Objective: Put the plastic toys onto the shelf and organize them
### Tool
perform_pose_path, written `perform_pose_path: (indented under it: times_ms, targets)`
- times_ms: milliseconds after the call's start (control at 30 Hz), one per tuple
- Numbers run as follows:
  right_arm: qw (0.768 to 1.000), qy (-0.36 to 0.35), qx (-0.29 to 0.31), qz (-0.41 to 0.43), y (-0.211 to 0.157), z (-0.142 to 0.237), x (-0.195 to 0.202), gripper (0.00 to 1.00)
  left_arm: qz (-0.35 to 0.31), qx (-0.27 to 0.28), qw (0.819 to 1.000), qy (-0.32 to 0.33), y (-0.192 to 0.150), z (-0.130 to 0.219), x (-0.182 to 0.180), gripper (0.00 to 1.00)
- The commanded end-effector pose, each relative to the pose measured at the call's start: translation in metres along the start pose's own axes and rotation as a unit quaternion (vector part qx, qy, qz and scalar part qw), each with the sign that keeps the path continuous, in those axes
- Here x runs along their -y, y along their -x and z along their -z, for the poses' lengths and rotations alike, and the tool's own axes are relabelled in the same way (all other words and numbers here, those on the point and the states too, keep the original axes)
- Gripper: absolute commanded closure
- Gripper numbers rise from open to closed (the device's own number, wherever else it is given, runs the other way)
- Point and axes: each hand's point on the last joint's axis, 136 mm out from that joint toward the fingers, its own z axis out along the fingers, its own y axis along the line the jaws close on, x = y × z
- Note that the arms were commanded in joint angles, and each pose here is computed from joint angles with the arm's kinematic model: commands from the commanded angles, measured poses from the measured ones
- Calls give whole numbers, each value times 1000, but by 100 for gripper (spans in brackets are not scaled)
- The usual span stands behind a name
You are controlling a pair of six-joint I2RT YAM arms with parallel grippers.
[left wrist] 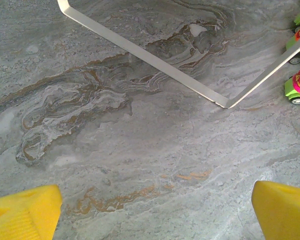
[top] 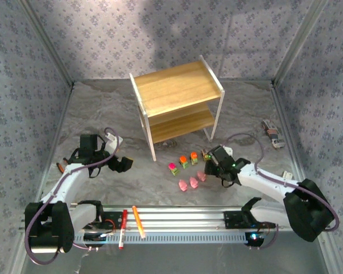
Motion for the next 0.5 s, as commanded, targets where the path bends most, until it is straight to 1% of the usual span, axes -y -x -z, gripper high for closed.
perform_pose_path:
  times_ms: [0, 67, 200, 367, 467]
  targets:
    - [1000, 8, 1, 10, 8, -1, -8, 27, -2, -5, 1000, -5, -2, -1, 2, 3]
    - [1000, 0, -3, 10, 6, -2, -5, 29, -2, -5, 1000, -6, -2, -1, 2, 3]
    - [1000, 2, -1, 5, 1, 1, 0, 29, -1, -5, 1000, -5, -1, -1, 2, 3]
    - [999, 32, 2, 0, -4, 8, -6, 29, -2, -5, 1000, -5, -1, -1, 2, 3]
    - [999, 37, 2, 1, -6, 11, -9, 30, -1, -5, 1000, -5, -1, -1, 2, 3]
